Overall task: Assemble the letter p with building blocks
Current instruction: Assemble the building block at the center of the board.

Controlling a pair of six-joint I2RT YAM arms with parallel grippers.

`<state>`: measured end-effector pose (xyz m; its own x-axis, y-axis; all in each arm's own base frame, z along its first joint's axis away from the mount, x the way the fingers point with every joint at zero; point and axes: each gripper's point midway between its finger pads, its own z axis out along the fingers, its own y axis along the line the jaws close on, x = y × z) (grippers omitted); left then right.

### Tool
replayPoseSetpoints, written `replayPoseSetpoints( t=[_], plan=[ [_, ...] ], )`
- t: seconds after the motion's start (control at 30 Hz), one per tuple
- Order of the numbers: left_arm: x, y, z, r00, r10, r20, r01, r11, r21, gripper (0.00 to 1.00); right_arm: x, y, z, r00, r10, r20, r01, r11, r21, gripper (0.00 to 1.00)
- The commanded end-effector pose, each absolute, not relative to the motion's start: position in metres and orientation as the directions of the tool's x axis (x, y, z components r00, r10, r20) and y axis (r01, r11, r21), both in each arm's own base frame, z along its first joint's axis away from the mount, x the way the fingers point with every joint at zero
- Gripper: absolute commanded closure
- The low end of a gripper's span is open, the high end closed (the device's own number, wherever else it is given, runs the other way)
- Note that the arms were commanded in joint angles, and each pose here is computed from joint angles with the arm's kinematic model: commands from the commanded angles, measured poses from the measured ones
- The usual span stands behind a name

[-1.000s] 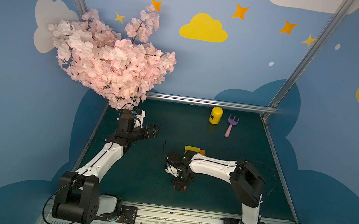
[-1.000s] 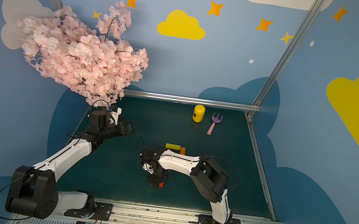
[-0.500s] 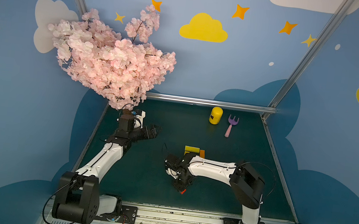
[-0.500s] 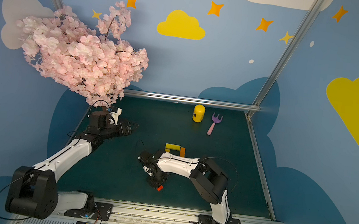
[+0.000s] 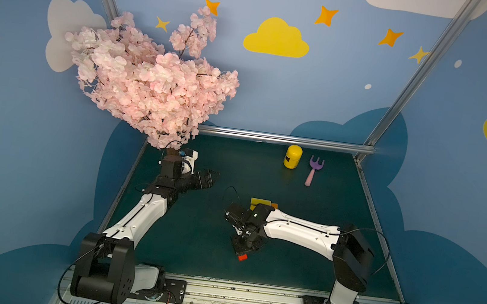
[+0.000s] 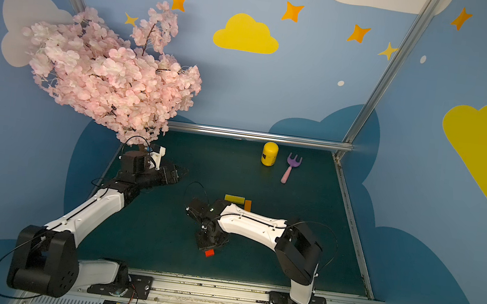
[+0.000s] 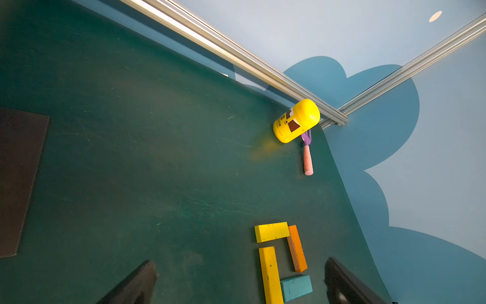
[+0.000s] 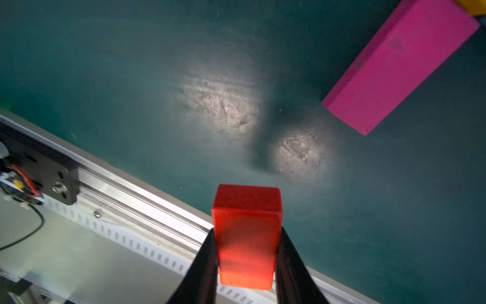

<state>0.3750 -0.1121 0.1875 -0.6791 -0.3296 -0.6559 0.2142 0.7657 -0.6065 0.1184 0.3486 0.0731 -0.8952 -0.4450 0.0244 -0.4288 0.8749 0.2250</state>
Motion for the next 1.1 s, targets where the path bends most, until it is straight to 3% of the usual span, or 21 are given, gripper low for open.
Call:
replayPoseSetpoints(
  t=[0.0,0.47,1.07],
  plan=[
    [0.374,-0.115,0.205,-0.657,-0.308,-0.688,0.271,0.755,-0.597,0.00,0.121,0.353,0.062,-0.941,-0.329,0.075,-0.300,0.918,0.260,0.76],
    [0.371,-0.119,0.215,-0.643,-0.314,-0.698,0.302,0.734,-0.609,0.00,0.120,0.331,0.020,-0.958,-0.211,0.193,-0.170,0.963,0.208,0.78],
    [0.372,-0.119,0.209,-0.651,-0.312,-0.692,0.296,0.735,-0.610,0.00,0.137,0.311,0.001,-0.964,-0.165,0.206,-0.146,0.984,0.103,0.83]
  ],
)
